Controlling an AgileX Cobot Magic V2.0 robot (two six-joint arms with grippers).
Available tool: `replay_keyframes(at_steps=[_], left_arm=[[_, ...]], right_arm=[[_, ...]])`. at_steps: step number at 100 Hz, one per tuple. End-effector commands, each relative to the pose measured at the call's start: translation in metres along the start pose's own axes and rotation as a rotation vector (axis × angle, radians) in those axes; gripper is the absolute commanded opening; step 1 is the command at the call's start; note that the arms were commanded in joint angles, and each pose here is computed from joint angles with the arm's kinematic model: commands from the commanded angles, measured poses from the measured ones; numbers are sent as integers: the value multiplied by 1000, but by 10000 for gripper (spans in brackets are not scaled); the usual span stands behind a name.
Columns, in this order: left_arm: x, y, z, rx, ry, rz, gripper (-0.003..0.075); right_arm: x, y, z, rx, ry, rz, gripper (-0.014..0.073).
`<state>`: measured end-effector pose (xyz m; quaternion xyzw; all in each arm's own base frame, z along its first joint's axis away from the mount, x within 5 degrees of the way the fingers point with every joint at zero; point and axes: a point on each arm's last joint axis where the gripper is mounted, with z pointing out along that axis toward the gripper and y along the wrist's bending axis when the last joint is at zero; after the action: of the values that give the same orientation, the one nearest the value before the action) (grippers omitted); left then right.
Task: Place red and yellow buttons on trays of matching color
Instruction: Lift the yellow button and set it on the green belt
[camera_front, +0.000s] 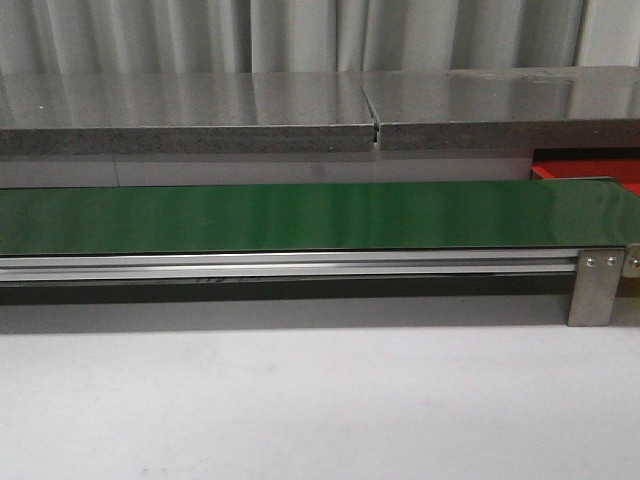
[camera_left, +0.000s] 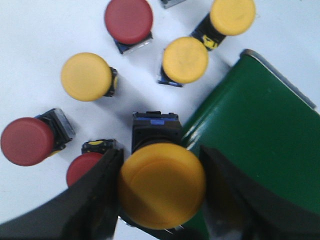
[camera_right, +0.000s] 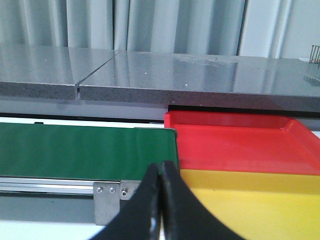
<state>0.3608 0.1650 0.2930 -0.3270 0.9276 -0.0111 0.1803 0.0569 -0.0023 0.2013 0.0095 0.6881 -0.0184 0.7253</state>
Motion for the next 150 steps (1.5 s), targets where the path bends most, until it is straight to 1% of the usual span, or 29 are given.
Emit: replay_keyframes(at_steps=[1,14,24,33,45,54,57,61,64,69,71,74,76,81,87,102,114,122,130,150], left_arm=[[1,-21,-34,50,-96,47,240],[9,-42,-29,67,-73,101,240],[13,-53,-25,75,-59,128,240],[14,-57,-19,74,-42,142,240],[16,-57,-6,61,20,148,241],[16,-57,1,56,38,150,253],[16,-57,1,56,35,150,269],[15,-57,2,58,30,149,318],[15,-57,2,59,25,149,365],[14,-57,2,61,18,150,475],[14,-58,2,67,16,147,503],[13,-58,2,72,15,145,566],[13,-59,0,77,11,143,596],[11,-60,-2,83,5,142,632],[9,-61,-6,91,-20,142,627],[7,-65,-33,148,-86,129,598],[9,-64,-52,159,-122,137,597],[11,-61,-62,136,-131,151,591],[15,-56,-68,104,-118,161,563],[27,-31,-63,63,-66,116,512]], right_arm=[[-14,0,-2,1,-110,-13,-120],[-14,0,-2,1,-110,-13,-120],[-14,0,-2,1,-110,-13,-120],[-14,0,-2,1,-110,-13,-120],[-14,0,-2,1,-110,-13,-120],[-14,0,-2,1,-110,-13,-120],[-14,0,-2,1,-110,-13,-120],[-14,0,-2,1,-110,-13,-120],[-14,0,-2,1,-110,-13,-120],[-14,0,-2,1,-110,-13,-120],[-14,0,-2,1,-110,-13,-120],[-14,0,-2,1,-110,-13,-120],[-14,0,-2,1,-110,-13,-120],[-14,0,-2,1,-110,-13,-120],[-14,0,-2,1,-110,-13,-120],[-14,0,-2,1,-110,-13,-120],[-14,0,-2,1,-110,-13,-120],[-14,0,-2,1,-110,-13,-120],[-14,0,-2,1,-110,-13,-120],[-14,0,-2,1,-110,-13,-120]])
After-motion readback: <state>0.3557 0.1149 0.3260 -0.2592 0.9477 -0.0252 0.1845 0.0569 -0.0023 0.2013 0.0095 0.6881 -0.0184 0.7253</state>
